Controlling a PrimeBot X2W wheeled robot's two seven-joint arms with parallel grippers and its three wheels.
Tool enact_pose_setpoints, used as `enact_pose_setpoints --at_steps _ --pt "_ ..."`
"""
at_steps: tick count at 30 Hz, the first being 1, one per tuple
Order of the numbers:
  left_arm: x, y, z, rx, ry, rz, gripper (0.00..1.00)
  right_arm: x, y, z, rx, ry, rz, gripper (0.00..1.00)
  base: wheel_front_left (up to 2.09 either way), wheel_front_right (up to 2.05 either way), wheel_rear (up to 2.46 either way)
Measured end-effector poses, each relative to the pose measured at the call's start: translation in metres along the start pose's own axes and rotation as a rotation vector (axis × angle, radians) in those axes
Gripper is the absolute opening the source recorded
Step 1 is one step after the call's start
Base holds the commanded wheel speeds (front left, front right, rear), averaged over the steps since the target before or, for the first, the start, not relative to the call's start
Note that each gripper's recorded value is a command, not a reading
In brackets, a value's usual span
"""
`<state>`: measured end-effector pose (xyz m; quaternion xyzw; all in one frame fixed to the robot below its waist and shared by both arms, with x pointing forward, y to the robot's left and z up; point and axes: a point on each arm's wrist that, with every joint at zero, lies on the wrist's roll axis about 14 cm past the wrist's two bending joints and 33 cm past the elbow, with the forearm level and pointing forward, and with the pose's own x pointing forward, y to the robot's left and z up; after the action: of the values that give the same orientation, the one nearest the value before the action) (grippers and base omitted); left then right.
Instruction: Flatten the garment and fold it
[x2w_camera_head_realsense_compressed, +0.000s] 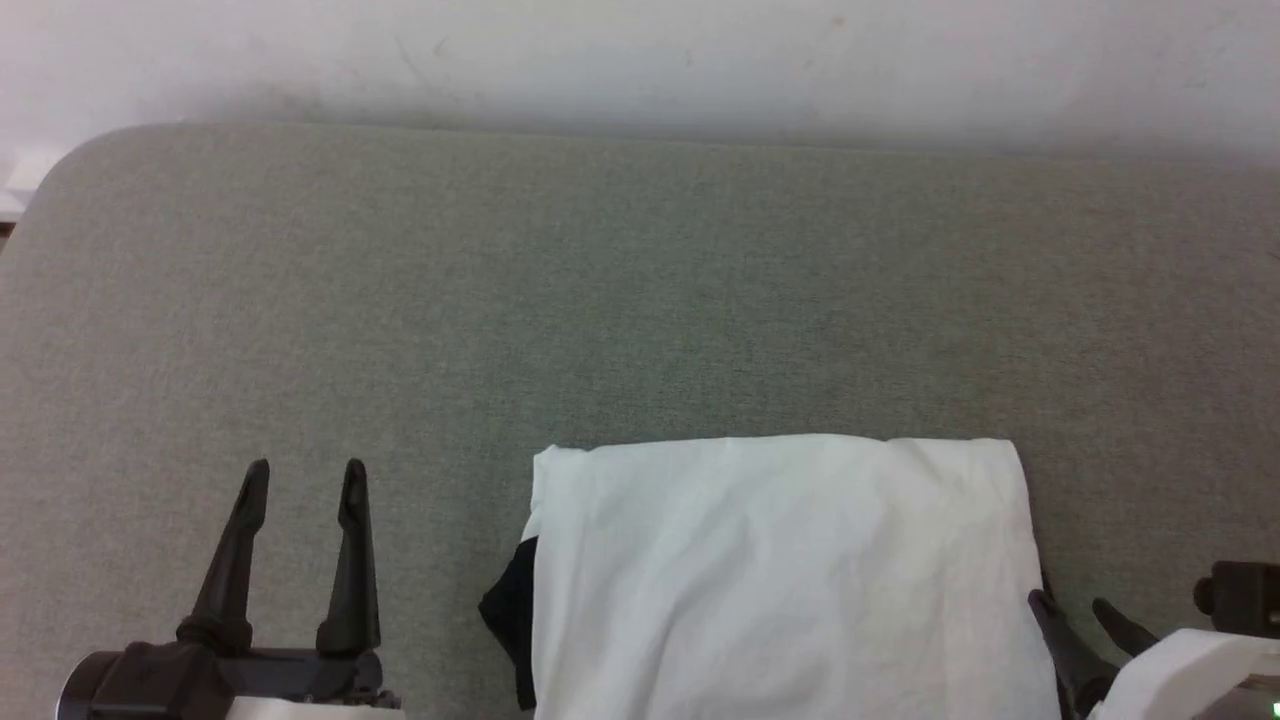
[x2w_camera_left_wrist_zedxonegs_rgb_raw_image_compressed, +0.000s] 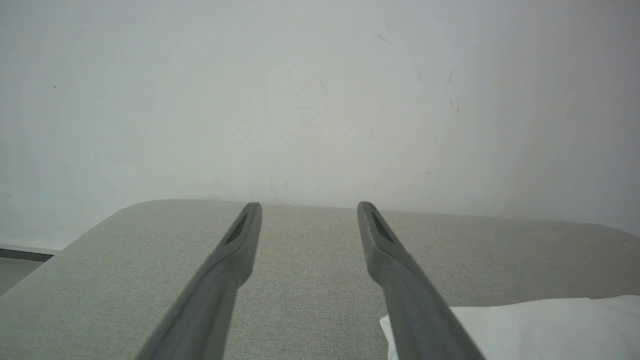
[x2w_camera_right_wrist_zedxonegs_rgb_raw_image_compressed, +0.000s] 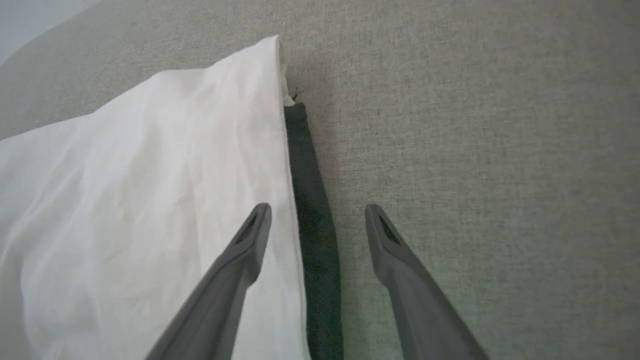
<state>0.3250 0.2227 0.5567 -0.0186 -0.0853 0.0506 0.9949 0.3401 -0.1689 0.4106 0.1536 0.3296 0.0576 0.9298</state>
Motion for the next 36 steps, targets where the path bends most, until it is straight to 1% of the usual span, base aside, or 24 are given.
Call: enact_pose_setpoints --at_steps 7,12,13,14,15,18,21,27,30,36 --pt "-0.005 0.011 -0.011 0.001 0.034 0.026 1.0 0.025 0.016 -0.02 -0.032 0.104 0.042 1.0 0.0 0.0 0.0" --pt "-0.009 0.015 -0.016 -0.005 0.051 0.029 1.0 0.035 0.018 -0.03 -0.05 0.171 0.044 1.0 0.0 0.0 0.0" --pt "-0.01 0.016 -0.017 -0.005 0.053 0.031 1.0 0.036 0.018 -0.03 -0.054 0.174 0.045 0.24 0.0 0.0 0.0" --pt "-0.01 0.016 -0.017 -0.006 0.054 0.03 1.0 0.037 0.018 -0.03 -0.053 0.174 0.043 0.24 0.0 0.0 0.0" --pt "-0.011 0.016 -0.018 -0.006 0.057 0.031 1.0 0.037 0.017 -0.029 -0.052 0.175 0.042 0.0 0.0 0.0 0.0" --pt "-0.013 0.017 -0.017 -0.01 0.054 0.031 1.0 0.036 0.019 -0.025 -0.038 0.16 0.05 0.0 0.0 0.0 0.0" --pt "-0.014 0.015 -0.015 -0.02 0.045 0.024 1.0 0.032 0.014 -0.017 -0.028 0.12 0.031 0.0 0.0 0.0 0.0" --pt "-0.015 0.006 -0.016 -0.039 0.045 -0.006 1.0 0.018 -0.014 0.031 -0.048 -0.035 -0.072 0.0 0.0 0.0 0.0" --pt "-0.014 0.0 -0.017 -0.042 0.047 -0.032 1.0 0.005 -0.039 0.05 -0.053 -0.085 -0.156 0.0 0.0 0.0 0.0" --pt "-0.012 -0.008 -0.018 -0.039 0.045 -0.066 1.0 -0.031 -0.111 0.067 -0.057 -0.109 -0.381 0.0 0.0 0.0 0.0"
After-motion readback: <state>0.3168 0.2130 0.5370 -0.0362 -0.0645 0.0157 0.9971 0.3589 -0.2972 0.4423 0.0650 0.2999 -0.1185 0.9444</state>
